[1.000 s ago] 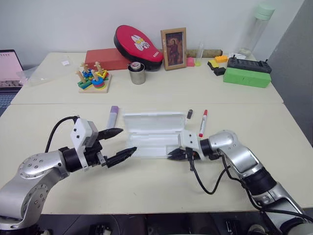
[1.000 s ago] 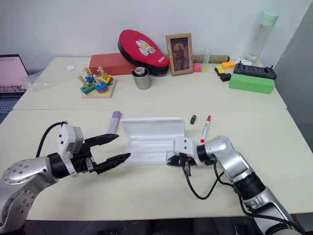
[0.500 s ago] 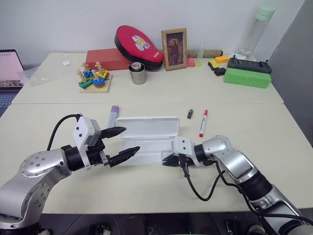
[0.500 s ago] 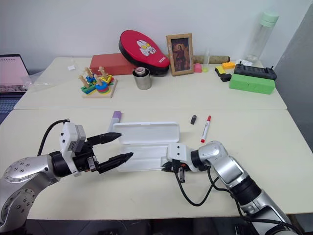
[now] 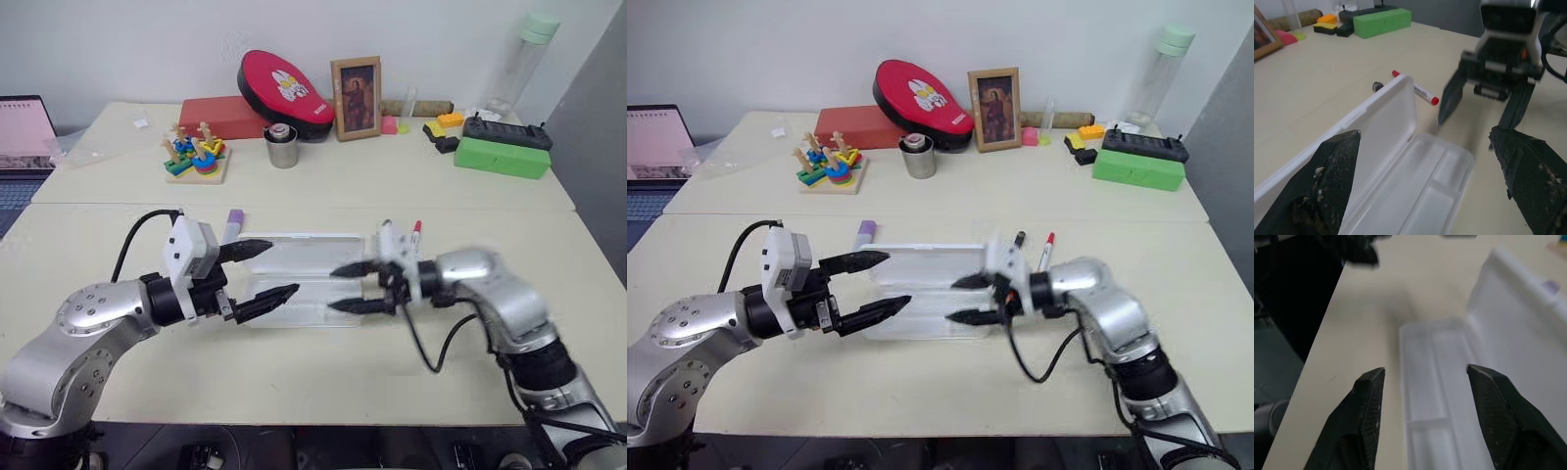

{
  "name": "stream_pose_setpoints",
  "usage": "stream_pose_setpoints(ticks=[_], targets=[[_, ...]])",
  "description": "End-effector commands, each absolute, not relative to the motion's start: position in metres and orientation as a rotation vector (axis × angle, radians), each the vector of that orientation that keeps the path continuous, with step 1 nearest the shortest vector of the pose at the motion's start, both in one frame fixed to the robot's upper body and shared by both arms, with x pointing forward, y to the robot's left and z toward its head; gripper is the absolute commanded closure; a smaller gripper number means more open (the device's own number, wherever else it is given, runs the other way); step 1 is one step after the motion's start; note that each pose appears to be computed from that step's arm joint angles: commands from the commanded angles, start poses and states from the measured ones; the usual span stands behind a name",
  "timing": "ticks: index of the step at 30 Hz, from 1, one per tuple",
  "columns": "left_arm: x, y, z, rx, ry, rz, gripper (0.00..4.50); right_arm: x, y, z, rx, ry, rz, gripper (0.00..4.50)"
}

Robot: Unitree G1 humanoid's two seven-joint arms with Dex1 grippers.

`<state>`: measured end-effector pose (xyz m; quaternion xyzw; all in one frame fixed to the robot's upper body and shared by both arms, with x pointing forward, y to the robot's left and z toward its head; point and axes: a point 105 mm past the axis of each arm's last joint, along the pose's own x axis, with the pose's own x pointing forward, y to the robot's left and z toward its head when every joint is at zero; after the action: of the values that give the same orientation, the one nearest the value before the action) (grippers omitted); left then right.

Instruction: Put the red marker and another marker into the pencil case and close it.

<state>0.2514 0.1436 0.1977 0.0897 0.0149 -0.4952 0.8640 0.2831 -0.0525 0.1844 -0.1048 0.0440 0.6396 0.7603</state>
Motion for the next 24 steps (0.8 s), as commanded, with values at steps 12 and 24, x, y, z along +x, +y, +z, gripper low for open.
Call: stream_pose_setpoints(ticks=[12,24], targets=[[0.286,0.102,0.239,0.162,-0.134,-1.142,0.00,0.352,-0.160,0.148,-0.128,0.324,0.428,0.05],[0.299,0.078,0.248,0.179,-0.206,-1.232,0.00,0.351,-0.155,0.098,-0.149,0.515,0.129,0.05]])
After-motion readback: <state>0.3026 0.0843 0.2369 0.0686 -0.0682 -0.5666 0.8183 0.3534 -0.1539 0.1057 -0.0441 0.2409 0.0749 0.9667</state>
